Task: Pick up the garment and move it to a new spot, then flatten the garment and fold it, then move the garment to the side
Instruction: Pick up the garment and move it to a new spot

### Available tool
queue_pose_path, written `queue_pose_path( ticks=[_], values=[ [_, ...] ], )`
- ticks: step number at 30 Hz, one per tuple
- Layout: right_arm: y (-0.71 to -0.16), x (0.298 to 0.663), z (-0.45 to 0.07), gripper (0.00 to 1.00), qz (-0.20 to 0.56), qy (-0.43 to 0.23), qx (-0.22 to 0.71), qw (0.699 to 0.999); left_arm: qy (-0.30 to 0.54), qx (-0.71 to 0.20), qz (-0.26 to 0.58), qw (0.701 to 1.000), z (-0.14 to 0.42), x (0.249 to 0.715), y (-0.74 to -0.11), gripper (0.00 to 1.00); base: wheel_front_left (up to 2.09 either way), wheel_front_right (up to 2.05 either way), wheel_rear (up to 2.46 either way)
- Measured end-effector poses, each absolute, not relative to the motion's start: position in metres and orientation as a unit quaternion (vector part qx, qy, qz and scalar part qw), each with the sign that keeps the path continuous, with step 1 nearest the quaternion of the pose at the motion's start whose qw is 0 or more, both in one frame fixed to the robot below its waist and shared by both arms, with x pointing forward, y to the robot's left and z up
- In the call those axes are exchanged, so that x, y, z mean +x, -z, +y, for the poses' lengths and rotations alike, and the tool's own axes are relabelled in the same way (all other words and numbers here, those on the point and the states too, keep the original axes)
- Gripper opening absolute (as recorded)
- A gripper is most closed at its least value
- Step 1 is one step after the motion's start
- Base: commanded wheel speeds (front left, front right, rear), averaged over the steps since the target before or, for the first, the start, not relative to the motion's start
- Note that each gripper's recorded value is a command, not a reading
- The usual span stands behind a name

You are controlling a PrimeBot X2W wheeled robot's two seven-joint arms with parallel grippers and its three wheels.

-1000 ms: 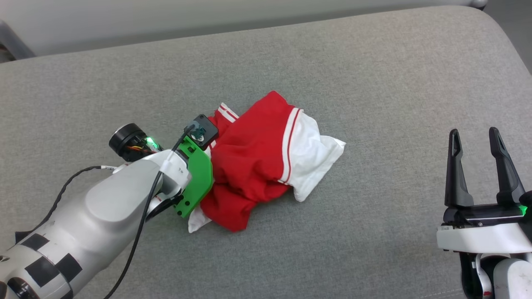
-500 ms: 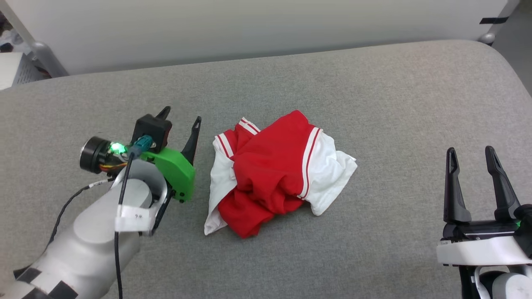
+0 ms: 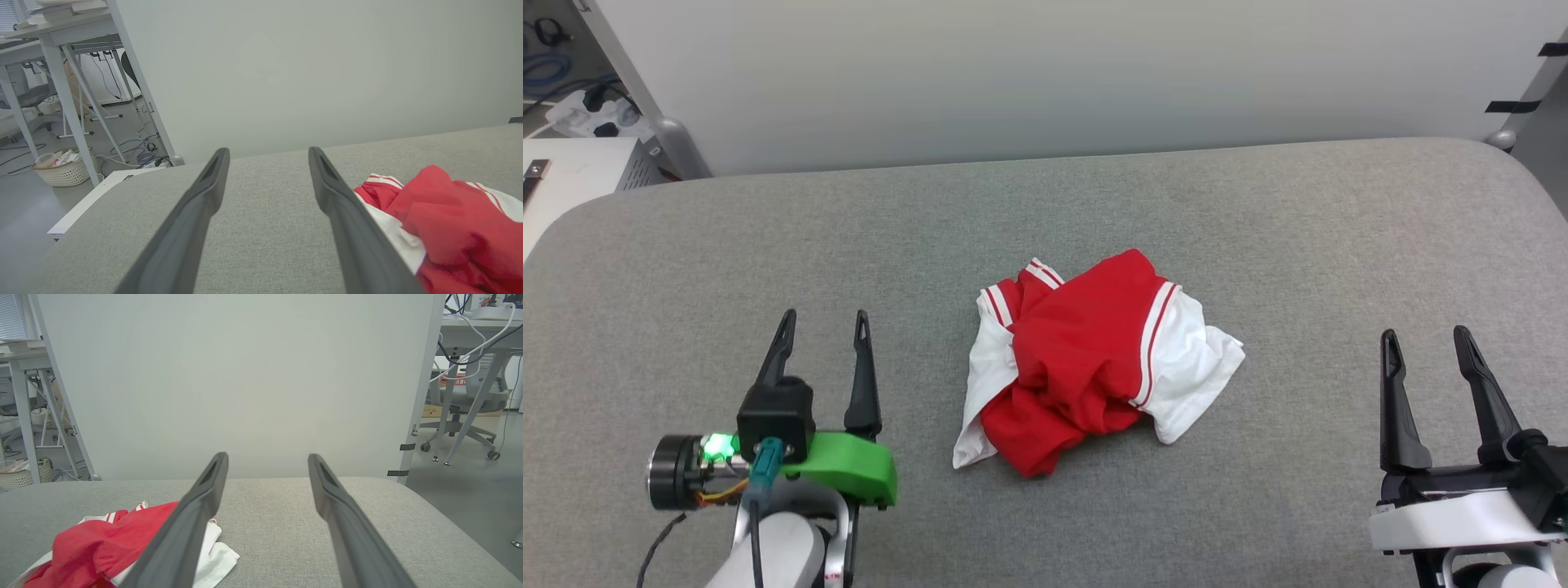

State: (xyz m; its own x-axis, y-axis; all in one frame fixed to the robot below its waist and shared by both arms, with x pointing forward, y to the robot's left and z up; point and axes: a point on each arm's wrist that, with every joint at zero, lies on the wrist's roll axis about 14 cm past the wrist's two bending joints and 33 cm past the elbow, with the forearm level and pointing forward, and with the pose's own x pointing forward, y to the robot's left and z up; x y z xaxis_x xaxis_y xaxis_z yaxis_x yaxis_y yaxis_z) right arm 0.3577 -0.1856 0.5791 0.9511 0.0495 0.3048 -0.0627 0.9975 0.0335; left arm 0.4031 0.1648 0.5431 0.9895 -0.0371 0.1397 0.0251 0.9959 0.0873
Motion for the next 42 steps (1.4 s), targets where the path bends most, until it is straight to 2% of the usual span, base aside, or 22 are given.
queue_pose_path(
  ticks=[16,42],
  values=[
    [-0.566,0.343,-0.183,1.0,-0.133,-0.033,0.023,0.99,-0.026,0.018,-0.086,0.996,0.19,0.348,-0.539,1.0,0.0,0.0,0.0],
    [-0.558,0.339,-0.17,1.0,-0.121,-0.051,0.03,0.991,-0.013,0.004,-0.083,0.996,0.195,0.336,-0.534,1.0,0.0,0.0,0.0]
  ],
)
